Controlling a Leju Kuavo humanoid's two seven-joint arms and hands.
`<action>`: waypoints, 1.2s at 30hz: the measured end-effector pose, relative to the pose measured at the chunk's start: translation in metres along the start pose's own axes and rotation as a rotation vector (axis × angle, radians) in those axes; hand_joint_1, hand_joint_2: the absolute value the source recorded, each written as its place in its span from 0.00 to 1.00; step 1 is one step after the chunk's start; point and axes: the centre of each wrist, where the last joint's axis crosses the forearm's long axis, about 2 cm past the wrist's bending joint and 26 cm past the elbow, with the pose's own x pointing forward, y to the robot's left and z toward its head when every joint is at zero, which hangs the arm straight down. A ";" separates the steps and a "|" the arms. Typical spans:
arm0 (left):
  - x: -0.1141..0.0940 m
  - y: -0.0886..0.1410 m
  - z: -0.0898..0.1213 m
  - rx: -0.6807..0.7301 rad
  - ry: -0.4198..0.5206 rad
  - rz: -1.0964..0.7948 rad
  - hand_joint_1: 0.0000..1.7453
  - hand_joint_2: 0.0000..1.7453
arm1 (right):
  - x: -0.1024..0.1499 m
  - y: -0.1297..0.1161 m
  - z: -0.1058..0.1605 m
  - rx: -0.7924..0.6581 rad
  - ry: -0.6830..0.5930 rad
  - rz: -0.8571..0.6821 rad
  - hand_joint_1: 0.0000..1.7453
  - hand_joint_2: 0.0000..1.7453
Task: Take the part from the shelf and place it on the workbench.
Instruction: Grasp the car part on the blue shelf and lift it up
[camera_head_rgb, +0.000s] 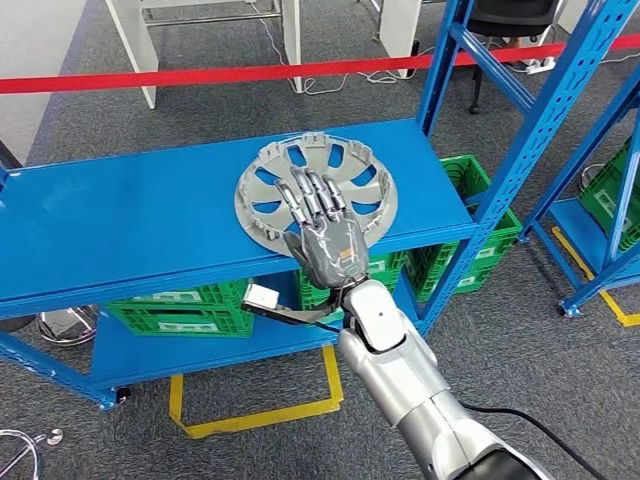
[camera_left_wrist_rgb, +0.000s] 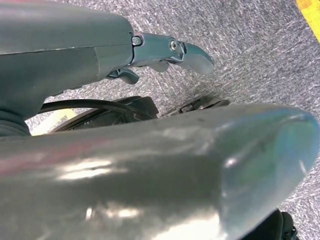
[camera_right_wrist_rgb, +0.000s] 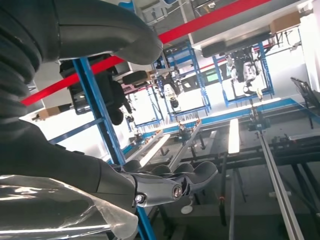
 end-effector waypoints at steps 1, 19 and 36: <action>0.000 0.000 0.000 0.000 0.000 -0.001 0.00 0.00 | 0.000 0.000 0.000 0.000 0.000 0.001 0.00 1.00; 0.001 0.001 -0.001 0.001 -0.008 -0.008 0.00 0.00 | -0.004 -0.001 0.002 -0.002 -0.001 0.011 0.00 1.00; 0.002 0.001 -0.001 0.006 -0.020 -0.020 0.00 0.00 | -0.006 -0.001 0.007 0.002 0.005 0.025 0.00 1.00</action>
